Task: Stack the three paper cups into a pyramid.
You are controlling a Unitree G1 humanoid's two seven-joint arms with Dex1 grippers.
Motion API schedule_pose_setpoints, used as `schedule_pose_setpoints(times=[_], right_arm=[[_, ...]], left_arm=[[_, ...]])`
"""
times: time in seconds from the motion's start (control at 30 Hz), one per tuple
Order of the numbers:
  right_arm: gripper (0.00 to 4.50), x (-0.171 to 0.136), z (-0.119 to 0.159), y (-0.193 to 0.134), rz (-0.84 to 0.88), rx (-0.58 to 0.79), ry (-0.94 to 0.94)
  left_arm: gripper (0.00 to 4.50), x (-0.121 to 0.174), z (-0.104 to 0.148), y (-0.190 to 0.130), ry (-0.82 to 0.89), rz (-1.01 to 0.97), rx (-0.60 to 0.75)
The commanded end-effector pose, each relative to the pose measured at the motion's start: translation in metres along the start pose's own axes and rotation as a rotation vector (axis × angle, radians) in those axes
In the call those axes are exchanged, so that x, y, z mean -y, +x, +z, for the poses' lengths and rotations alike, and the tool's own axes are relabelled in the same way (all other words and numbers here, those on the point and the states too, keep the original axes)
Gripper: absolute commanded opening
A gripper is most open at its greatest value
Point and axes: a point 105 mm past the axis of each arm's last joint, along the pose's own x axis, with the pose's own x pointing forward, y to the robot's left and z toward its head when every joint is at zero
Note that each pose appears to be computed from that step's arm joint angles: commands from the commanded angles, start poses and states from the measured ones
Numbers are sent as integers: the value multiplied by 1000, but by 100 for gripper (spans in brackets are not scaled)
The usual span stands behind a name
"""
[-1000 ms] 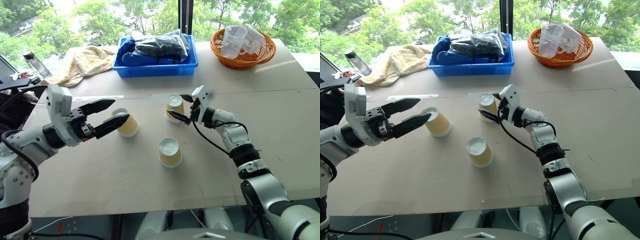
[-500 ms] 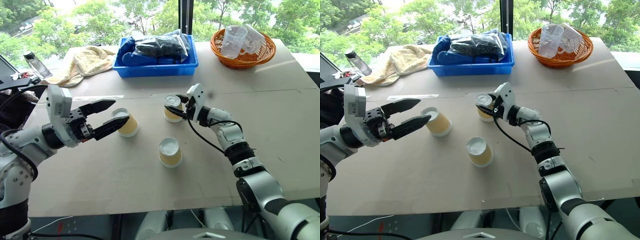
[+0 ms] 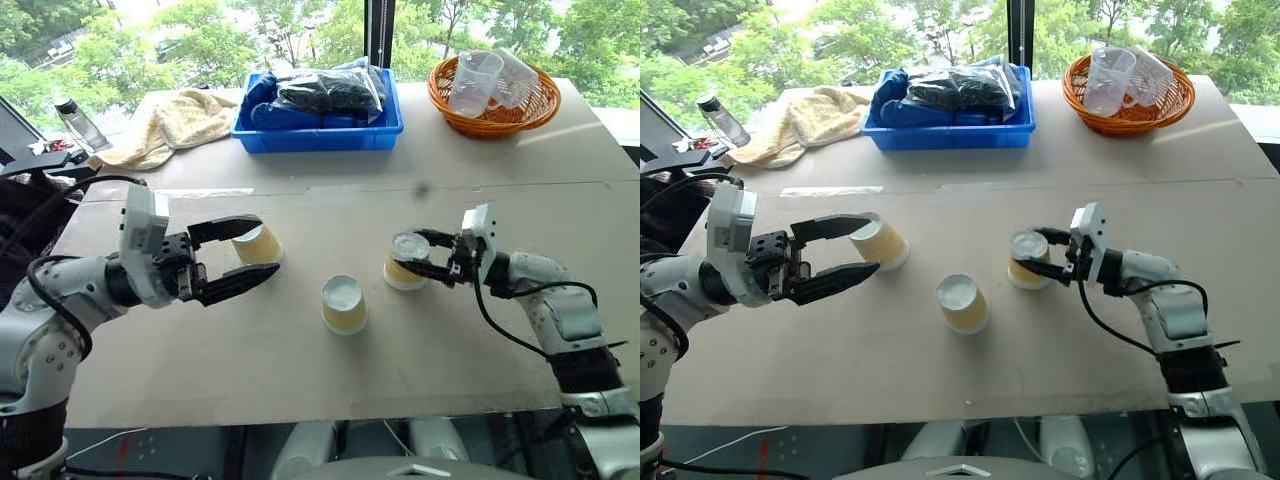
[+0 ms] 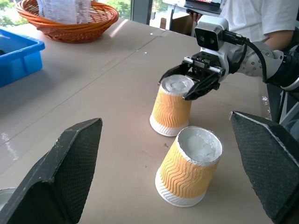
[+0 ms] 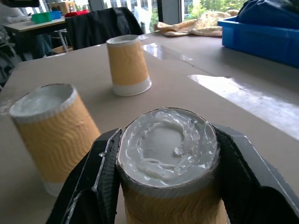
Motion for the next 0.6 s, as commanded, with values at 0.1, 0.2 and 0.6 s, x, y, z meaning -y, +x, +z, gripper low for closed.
schedule_pose_setpoints(times=[0.1,0.2,0.6], right_arm=[[207,-37,7,-4,118,-5,-16],[207,-42,6,5,106,20,-7],[207,-35,-5,12,76,0,-25]], left_arm=[[450,2,12,6,63,-78,-11],[450,2,12,10,58,-114,-16],[450,0,17,15,79,-148,-20]])
